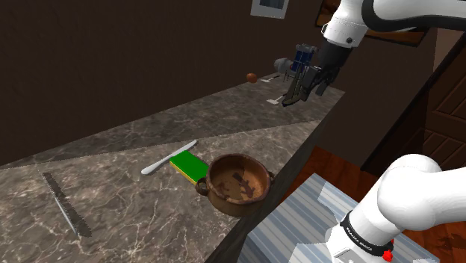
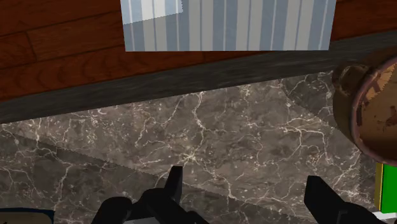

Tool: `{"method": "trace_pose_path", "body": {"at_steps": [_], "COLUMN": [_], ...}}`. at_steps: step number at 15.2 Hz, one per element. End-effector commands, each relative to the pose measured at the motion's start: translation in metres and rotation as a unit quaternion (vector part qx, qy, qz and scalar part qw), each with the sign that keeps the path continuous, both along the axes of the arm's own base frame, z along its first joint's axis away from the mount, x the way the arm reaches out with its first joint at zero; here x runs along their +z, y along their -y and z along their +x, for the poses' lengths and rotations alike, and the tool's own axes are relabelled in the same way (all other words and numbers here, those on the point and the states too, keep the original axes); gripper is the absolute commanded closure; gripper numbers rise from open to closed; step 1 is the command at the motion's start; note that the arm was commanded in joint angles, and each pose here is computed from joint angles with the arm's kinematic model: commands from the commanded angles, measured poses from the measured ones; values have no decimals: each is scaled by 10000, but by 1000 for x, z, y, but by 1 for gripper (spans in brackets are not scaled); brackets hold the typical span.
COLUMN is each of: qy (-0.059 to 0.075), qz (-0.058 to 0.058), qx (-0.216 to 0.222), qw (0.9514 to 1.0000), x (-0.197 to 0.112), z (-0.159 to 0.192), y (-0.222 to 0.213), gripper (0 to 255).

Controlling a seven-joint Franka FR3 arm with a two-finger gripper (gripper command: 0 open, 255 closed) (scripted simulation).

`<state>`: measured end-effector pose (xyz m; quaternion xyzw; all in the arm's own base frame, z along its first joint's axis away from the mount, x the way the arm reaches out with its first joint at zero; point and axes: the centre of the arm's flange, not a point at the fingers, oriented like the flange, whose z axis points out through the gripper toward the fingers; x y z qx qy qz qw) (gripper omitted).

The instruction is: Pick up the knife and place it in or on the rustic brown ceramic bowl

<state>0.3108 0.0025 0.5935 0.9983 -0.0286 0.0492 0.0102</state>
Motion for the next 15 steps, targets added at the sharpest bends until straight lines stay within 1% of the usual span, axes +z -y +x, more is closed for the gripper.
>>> {"method": "trace_pose_path", "body": {"at_steps": [1, 4, 6, 8, 11, 13, 15], "qy": [0, -30, -51, -71, -101, -121, -141], "qz": [0, 39, 66, 92, 131, 157, 182], "qx": [0, -532, -886, -1239, -1766, -2114, -2459], "qw": [10000, 9986, 9960, 9922, 9841, 9772, 9690], "x": [0, -19, -31, -43, -61, -73, -85], "z": [0, 6, 13, 20, 35, 46, 59], "y": [0, -35, -58, -80, -113, -133, -154], "gripper": [0, 0, 0, 0, 0, 0, 0]}}
